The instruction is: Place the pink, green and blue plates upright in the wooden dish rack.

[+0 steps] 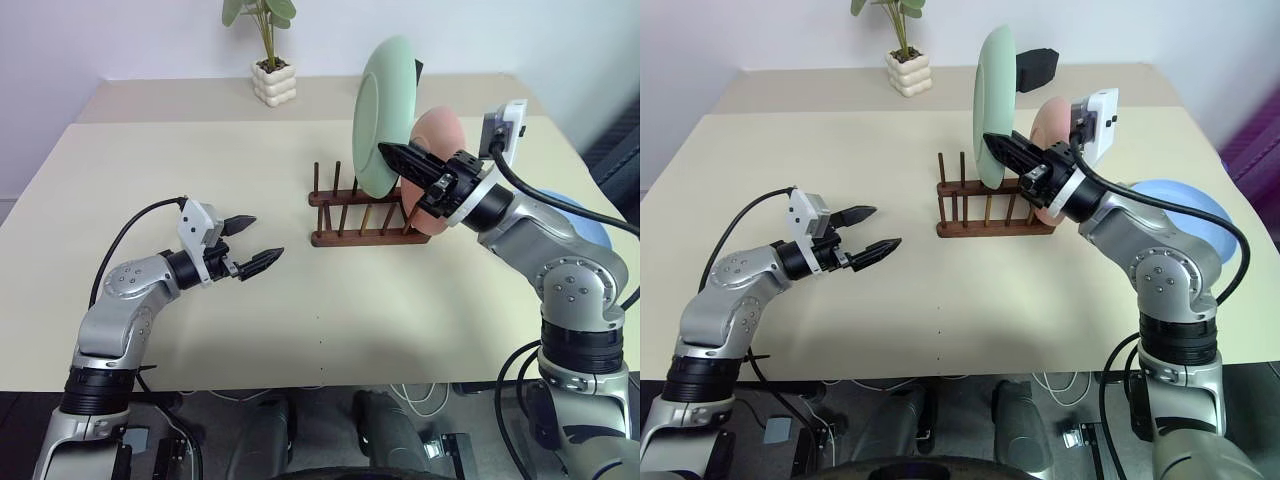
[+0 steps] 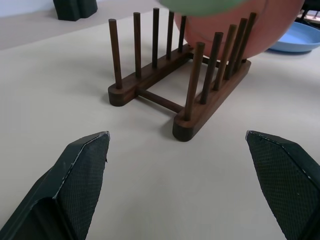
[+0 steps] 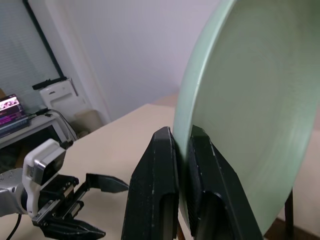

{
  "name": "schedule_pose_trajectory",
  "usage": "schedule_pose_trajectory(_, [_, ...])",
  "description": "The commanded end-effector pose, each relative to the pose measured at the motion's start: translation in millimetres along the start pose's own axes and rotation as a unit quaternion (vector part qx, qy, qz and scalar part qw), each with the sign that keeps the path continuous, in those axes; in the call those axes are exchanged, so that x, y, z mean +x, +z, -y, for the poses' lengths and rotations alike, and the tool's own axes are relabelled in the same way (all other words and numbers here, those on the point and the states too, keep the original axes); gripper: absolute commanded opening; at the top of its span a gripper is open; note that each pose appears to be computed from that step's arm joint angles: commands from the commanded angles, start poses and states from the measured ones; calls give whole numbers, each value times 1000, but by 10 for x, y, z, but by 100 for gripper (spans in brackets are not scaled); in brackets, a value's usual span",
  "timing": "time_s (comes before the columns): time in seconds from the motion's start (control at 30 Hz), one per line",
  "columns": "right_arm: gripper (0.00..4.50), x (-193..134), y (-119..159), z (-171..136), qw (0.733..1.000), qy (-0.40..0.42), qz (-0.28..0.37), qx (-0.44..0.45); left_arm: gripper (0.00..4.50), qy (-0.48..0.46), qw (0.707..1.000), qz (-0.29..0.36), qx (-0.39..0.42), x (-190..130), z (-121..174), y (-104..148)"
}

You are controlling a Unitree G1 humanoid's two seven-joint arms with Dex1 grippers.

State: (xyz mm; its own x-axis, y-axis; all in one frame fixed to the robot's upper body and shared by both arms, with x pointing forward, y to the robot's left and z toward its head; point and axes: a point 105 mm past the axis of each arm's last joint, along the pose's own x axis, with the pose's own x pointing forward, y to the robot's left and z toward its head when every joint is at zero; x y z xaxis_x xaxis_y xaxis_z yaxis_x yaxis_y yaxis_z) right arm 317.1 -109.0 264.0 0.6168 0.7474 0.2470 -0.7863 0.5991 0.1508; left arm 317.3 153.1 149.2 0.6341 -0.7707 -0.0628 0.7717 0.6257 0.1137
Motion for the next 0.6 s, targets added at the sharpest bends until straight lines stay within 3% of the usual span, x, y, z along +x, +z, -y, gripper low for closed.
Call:
schedule_pose_trajectory(0.03, [8,-32,104,-53,1000,7,22,-7,450,-2,1000,19,19,-14,2,129])
schedule_pose_trajectory(0.6, [8,-114,-61,68,999,-16,0,29,450,-1,1000,16,20,-27,-4,127])
